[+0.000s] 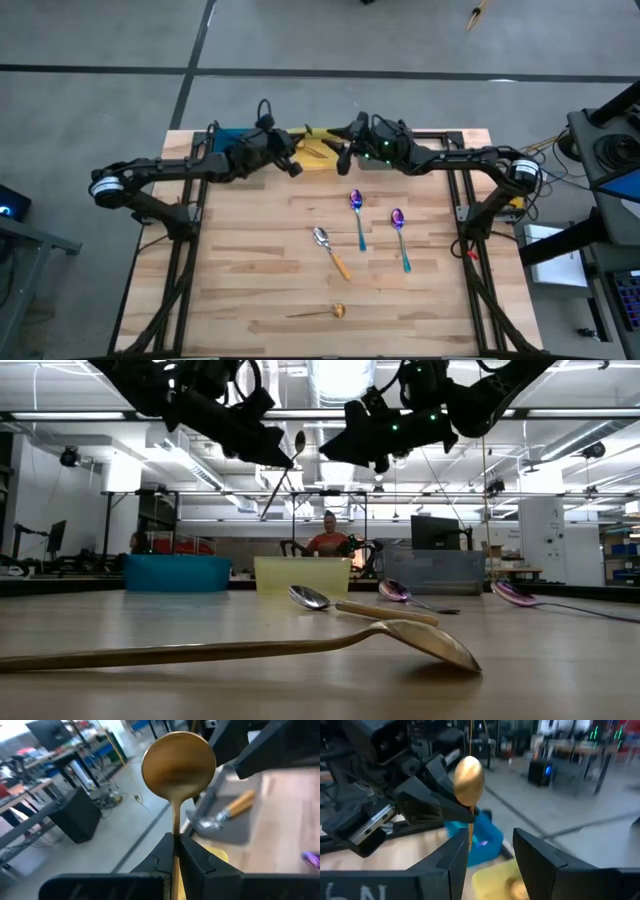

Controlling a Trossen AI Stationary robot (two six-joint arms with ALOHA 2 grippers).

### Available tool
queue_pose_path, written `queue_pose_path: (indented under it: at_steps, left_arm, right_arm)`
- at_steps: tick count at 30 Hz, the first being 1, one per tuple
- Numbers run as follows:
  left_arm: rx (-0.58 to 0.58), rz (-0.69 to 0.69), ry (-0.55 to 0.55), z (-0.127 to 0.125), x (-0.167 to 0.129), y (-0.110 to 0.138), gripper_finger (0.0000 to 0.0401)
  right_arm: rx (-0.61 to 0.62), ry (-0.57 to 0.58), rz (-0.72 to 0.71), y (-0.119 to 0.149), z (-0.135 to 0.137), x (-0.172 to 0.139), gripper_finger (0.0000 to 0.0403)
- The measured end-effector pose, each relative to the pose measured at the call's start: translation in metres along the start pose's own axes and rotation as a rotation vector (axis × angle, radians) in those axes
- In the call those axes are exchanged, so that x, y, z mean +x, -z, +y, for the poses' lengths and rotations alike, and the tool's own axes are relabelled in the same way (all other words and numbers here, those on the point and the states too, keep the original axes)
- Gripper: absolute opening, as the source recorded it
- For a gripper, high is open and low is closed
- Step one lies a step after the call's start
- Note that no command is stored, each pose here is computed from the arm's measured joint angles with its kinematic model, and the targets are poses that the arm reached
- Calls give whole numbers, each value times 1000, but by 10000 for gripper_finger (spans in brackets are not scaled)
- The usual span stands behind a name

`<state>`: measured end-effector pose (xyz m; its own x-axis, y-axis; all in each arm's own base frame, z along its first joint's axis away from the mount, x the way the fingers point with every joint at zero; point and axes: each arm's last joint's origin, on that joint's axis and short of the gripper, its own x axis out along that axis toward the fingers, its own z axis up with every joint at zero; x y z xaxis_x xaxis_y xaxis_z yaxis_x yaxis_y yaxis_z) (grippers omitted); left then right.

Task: Sort silverware by color (type)
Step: Put the gold spoon into the yellow bin

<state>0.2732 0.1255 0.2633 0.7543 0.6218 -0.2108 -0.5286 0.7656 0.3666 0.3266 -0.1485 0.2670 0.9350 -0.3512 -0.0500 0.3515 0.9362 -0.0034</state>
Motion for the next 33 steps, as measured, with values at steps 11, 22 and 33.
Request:
queue_pose_path:
  at_steps: [11, 22, 33]
  left_arm:
    - [-120, -34, -16, 3, 1, -3, 0]
    - [-180, 17, -80, -2, 8, 5, 0]
    - [-183, 23, -74, -4, 10, 7, 0]
  right_arm:
    - [-26, -2, -153, 2, 2, 18, 140]
    - [-7, 48, -145, -6, 6, 50, 139]
    - [-30, 142, -74, -7, 5, 63, 88]
